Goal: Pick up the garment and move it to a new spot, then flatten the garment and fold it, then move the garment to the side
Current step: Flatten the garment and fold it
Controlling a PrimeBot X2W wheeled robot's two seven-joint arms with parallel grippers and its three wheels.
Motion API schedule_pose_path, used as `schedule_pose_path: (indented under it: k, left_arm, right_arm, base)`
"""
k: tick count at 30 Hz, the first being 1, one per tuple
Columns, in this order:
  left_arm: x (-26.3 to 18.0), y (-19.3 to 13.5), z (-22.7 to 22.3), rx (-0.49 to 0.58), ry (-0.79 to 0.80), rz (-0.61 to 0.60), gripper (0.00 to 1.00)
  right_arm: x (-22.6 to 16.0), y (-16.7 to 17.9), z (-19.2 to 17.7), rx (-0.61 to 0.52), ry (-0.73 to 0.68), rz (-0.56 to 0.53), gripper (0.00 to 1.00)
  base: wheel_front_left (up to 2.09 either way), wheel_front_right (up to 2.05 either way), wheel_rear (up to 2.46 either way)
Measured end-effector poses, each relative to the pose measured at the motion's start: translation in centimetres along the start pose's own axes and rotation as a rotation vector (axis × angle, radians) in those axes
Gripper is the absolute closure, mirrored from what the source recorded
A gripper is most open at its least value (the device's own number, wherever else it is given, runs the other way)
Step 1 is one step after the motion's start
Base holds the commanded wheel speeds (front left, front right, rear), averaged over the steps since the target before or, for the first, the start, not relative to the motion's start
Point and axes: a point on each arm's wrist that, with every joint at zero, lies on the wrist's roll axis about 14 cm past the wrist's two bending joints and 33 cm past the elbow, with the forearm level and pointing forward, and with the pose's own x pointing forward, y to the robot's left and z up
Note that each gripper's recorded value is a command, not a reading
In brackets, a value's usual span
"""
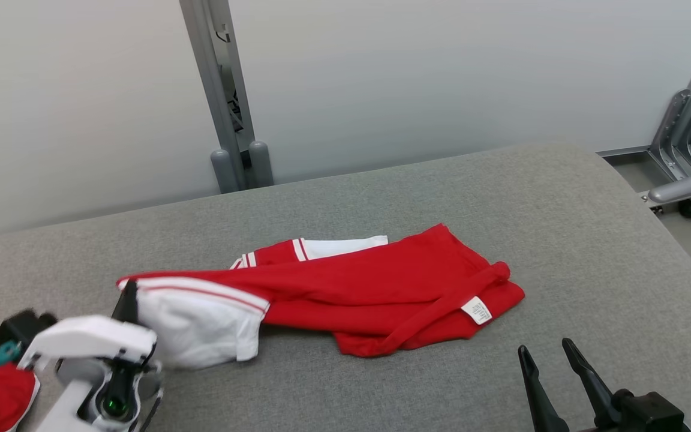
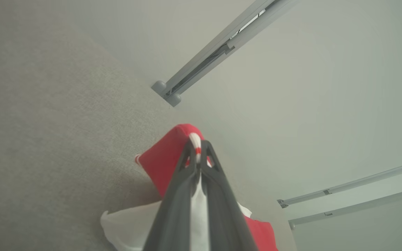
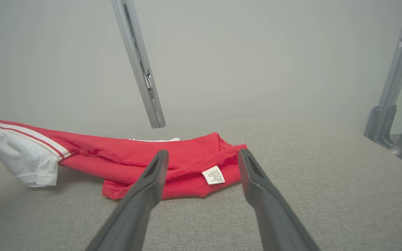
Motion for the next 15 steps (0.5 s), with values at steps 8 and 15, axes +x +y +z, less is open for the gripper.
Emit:
schedule_pose_path:
  k: [8,15]
  left_arm:
    - [-2.1,5.4,1.2,0.014,-0.058,0.108,0.78]
    - [-2.5,6.4,1.3,0.129,-0.079,0.127,0.00]
  right_arm:
    - [0.4,0.8,-0.5,-0.008,0.017,0.029,0.00]
    - [0.6,1.8,-0.7,-0.005,0.023,0.064,0.00]
  base:
    - [0.00,0.00,0.00]
    - [0.00,0.00,0.00]
